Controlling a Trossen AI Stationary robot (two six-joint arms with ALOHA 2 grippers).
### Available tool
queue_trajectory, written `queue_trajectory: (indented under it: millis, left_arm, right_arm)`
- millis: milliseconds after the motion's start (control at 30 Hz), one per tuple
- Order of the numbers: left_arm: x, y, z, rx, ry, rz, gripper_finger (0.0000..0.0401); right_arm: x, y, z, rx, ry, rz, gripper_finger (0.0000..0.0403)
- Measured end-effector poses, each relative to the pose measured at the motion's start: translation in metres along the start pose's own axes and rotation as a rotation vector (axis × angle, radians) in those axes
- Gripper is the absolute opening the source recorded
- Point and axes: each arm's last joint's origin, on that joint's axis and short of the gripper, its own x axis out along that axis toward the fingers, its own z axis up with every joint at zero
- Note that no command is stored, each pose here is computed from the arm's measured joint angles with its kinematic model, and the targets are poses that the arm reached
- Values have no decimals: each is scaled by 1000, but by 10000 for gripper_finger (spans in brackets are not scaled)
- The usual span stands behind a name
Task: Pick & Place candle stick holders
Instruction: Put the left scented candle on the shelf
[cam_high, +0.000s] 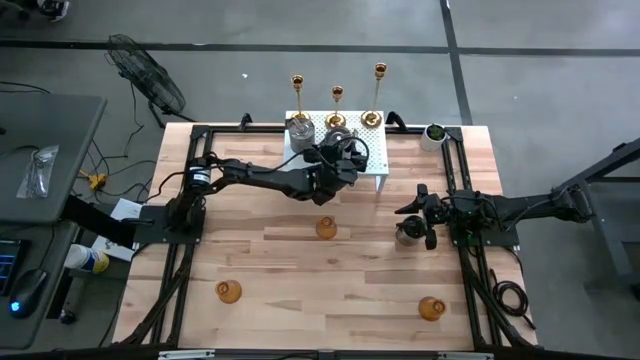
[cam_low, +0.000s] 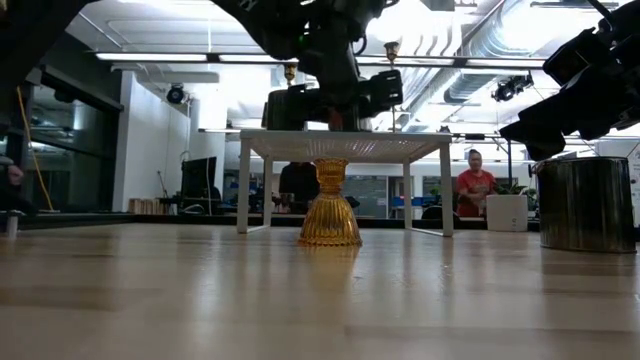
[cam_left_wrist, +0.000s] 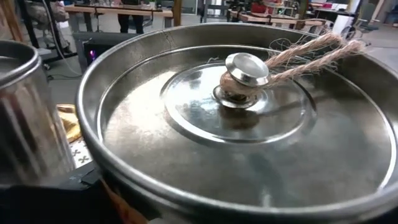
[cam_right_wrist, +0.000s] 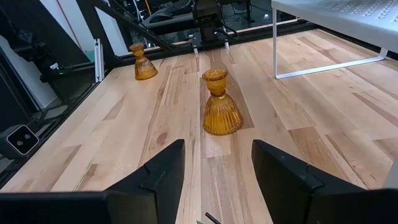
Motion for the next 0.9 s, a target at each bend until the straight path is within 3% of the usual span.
queue_trajectory:
  millis: [300, 900]
  left_arm:
    - [7, 4, 0, -48, 8, 13, 353]
    - [21, 11, 0, -30, 18, 45, 353]
  right_arm:
    - [0, 0, 0, 0, 0, 0, 179]
    - [0, 0, 0, 0, 0, 0, 179]
